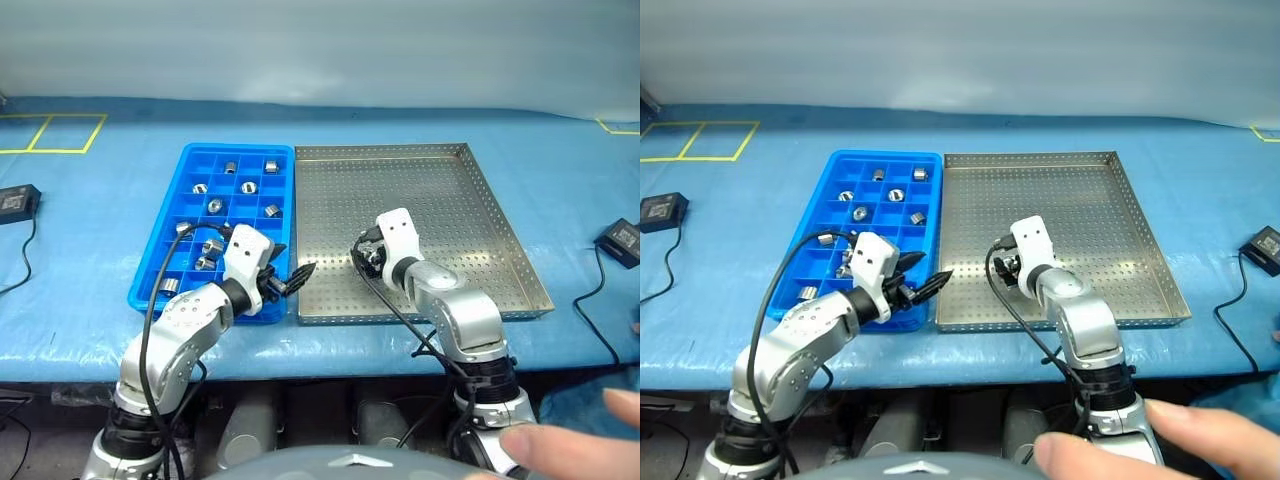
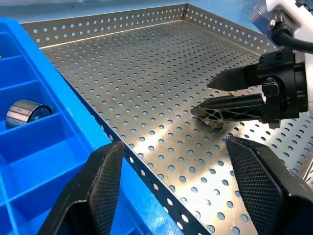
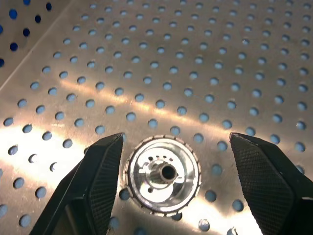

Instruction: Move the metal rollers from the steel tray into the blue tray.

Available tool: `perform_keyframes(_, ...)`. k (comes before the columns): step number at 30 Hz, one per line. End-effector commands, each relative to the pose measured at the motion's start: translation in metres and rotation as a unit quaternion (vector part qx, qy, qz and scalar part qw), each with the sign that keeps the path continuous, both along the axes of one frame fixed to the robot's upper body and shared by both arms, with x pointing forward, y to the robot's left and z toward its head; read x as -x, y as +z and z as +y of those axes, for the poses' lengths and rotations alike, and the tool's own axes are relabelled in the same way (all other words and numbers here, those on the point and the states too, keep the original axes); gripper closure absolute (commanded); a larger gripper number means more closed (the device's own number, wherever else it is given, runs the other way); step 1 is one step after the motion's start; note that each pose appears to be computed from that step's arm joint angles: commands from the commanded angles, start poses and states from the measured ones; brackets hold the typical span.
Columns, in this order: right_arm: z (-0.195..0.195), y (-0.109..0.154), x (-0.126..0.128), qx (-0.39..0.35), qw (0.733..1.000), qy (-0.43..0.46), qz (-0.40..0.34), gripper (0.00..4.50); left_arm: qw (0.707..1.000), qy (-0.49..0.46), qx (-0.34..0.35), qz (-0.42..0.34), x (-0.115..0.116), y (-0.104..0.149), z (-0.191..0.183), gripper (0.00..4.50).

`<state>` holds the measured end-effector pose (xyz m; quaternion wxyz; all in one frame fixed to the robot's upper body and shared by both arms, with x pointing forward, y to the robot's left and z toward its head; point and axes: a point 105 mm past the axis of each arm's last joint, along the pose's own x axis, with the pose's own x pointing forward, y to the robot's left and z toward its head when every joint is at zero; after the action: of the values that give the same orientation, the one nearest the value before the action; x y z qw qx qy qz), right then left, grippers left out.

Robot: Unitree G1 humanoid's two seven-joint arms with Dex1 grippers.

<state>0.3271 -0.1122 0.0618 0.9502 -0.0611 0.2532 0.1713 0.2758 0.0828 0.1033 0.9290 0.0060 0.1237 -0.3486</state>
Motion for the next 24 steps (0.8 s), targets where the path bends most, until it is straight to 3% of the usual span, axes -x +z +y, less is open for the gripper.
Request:
perform_keyframes(1, 0.0, -0.004, -0.001, 0.001, 1.0, -0.014, 0.006, 0.82, 1.0, 0.007, 0.0, -0.019, -0.001, 0.007, 0.003, 0.87)
perform_keyframes(4, -0.004, -0.008, -0.002, 0.01, 1.0, -0.025, 0.01, 1.0, 1.0, 0.012, -0.001, -0.02, -0.001, 0.008, 0.006, 0.87)
perform_keyframes(11, 0.008, 0.011, -0.007, -0.003, 1.0, -0.002, -0.023, 2.8, 0.999, 0.029, -0.009, -0.013, 0.002, 0.003, 0.013, 0.87)
perform_keyframes(18, 0.041, 0.046, -0.008, -0.036, 0.993, 0.079, -0.081, 2.79, 0.998, 0.062, -0.013, -0.012, 0.006, 0.002, 0.028, 0.87)
perform_keyframes(24, 0.054, 0.052, -0.01, -0.042, 0.99, 0.101, -0.089, 2.79, 0.997, 0.078, -0.017, -0.007, 0.012, -0.001, 0.035, 0.87)
